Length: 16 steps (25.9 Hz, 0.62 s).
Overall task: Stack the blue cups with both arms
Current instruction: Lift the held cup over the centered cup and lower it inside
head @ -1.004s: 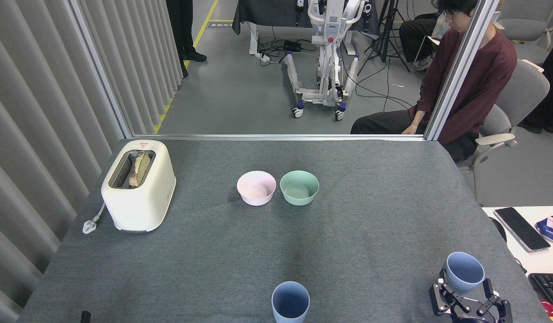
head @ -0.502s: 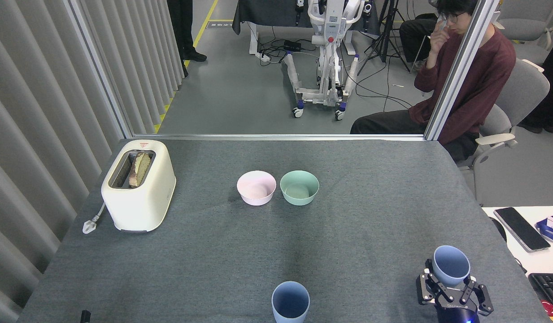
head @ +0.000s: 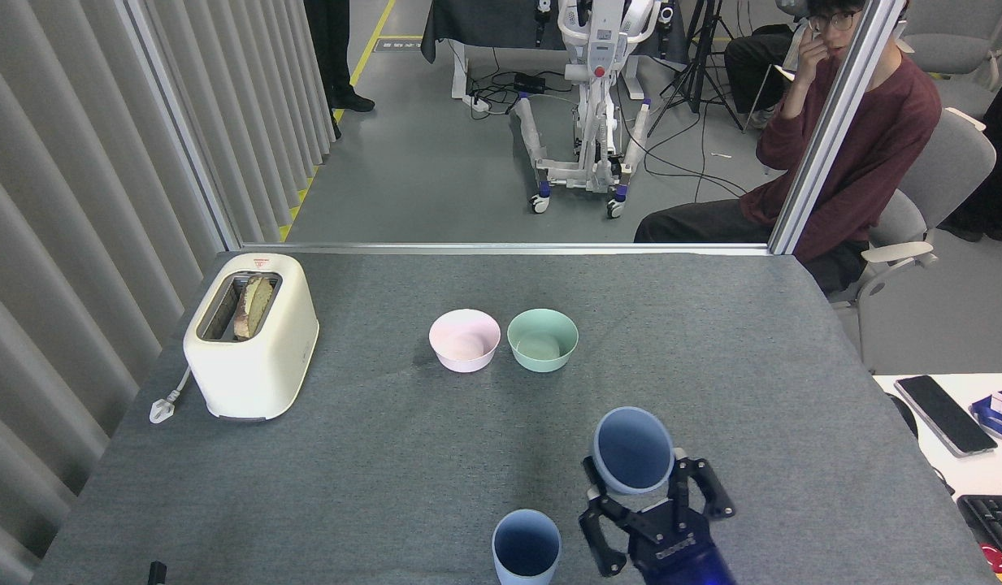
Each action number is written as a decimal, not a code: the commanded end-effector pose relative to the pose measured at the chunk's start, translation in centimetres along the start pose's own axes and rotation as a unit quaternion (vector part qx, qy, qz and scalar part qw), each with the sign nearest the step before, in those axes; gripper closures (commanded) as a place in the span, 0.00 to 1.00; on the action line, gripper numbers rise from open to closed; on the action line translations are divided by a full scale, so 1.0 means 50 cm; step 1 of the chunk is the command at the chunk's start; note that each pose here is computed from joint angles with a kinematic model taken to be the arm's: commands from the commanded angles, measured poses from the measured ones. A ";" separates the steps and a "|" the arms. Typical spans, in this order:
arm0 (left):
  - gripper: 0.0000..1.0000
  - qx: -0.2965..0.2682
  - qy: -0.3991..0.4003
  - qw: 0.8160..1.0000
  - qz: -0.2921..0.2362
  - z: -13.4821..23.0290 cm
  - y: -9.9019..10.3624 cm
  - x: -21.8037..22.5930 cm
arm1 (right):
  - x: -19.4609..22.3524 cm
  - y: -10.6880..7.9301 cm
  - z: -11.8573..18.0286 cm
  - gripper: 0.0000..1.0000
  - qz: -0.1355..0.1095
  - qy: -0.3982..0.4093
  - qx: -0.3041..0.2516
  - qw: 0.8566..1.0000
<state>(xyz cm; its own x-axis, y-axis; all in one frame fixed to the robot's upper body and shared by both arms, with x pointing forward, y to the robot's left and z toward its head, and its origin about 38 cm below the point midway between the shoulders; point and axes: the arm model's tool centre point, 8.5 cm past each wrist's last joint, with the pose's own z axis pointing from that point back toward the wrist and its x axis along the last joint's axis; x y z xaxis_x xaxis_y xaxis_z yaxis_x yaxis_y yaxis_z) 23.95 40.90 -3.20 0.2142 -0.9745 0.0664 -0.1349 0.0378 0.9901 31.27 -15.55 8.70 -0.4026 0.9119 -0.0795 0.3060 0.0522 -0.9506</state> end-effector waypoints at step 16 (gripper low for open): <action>0.00 0.011 0.012 1.000 -0.006 -0.009 0.015 -0.025 | 0.159 0.025 0.021 0.46 -0.064 -0.056 0.080 0.993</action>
<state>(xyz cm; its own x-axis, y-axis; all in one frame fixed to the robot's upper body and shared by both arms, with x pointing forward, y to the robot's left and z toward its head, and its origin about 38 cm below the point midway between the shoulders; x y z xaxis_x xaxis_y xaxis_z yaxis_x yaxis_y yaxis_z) 24.04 42.17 -2.43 0.2370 -0.9698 0.0574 -0.1554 0.0205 0.9876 27.84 -9.43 6.57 -0.5127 0.8585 0.0134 0.1169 0.0853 -0.9895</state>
